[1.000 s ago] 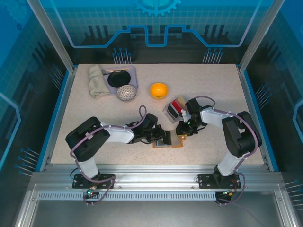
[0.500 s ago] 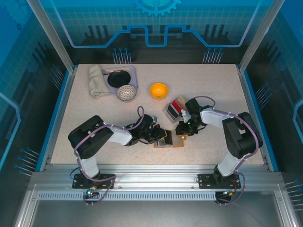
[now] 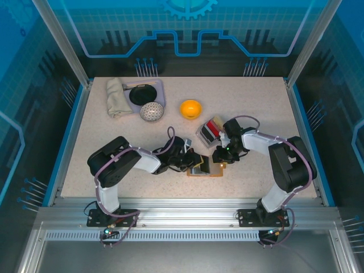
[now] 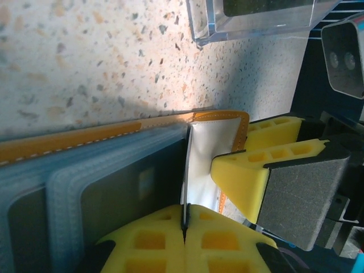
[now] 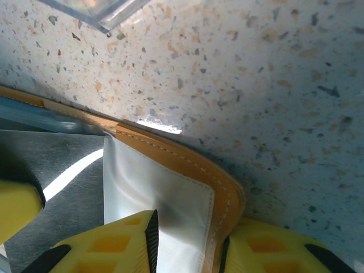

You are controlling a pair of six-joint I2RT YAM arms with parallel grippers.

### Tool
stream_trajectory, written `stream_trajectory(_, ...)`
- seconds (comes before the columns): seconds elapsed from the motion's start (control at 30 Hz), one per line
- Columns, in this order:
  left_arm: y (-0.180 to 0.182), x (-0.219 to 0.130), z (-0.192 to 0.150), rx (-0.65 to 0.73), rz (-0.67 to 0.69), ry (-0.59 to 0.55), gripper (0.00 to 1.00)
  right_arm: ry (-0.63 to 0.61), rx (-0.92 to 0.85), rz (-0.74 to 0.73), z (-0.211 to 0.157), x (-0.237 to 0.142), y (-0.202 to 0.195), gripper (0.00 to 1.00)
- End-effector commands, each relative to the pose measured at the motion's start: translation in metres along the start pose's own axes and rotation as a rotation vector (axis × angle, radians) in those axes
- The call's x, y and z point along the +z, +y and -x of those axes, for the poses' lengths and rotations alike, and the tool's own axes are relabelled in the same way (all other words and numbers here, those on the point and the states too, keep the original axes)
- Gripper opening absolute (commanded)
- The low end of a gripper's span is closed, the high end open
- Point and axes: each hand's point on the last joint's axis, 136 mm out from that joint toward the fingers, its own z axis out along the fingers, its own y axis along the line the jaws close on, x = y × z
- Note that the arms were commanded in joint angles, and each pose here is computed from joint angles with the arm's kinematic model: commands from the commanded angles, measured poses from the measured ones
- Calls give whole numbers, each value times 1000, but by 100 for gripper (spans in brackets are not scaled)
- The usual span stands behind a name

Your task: Put the credit cards into the card holder

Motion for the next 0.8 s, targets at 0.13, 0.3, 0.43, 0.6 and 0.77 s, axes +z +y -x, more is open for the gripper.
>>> stream_trajectory(0.13,51,14,-28,30,284,124,1,65,51,-62,-18,6,-15,24)
stream_trajectory(0.3,59,18,-30,3,316,131,3,74,59,-66,-21,10,-17,22)
stream_trajectory(0.43,66,13,-31,10,381,146,3,73,63,-67,-20,11,-18,17)
stream_trajectory(0.6,69,-1,-30,35,447,134,15,70,64,-70,-20,10,-18,10)
stream_trajectory(0.77,64,-4,-28,58,455,124,20,71,67,-67,-21,11,-18,11)
